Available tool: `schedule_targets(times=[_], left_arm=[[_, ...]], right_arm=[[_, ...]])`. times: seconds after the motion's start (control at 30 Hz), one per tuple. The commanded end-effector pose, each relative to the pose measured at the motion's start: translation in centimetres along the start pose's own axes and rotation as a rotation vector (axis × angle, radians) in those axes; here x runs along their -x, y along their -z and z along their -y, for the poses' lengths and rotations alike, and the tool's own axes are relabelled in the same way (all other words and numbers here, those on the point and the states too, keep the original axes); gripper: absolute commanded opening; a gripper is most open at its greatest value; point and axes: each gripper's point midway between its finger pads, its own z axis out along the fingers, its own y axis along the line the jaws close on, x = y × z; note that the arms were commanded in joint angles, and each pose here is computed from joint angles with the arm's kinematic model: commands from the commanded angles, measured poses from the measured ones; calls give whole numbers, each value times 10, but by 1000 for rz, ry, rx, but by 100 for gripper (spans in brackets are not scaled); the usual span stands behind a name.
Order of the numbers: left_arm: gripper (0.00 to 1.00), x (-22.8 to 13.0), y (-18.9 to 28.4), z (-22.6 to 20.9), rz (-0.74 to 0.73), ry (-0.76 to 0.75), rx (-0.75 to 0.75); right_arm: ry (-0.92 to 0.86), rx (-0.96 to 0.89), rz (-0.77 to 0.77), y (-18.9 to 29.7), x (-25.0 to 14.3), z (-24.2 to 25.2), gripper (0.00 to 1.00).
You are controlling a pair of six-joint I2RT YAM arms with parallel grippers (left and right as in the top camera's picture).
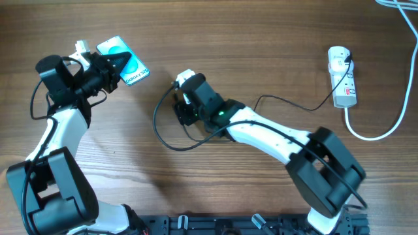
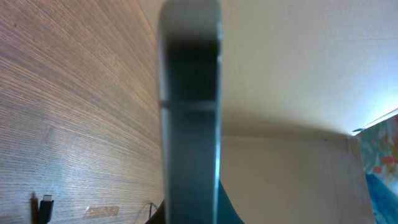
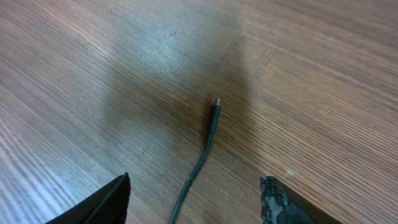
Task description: Plug charger to phone and switch on socket
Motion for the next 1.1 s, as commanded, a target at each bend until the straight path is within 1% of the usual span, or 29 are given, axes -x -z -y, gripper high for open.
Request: schedule_targets(times=[0.0, 0.03, 0.13, 0.37, 0.73, 1.07], left_arm=[[4, 5, 6, 23, 7, -89, -37], [4, 5, 6, 23, 8, -89, -37], [4, 5, 6, 23, 8, -89, -37], [4, 5, 6, 23, 8, -89, -37], [4, 5, 6, 23, 7, -88, -37], [4, 5, 6, 23, 7, -88, -37]], right_arm=[[29, -3, -15, -19, 0, -1, 63], [29, 0, -19, -23, -1, -1, 60], [29, -2, -28, -31, -3, -1, 56], [31, 8, -26, -42, -7, -3, 51], [36, 14, 2, -62, -11, -6, 49], [34, -9, 19, -76, -16, -1, 40]])
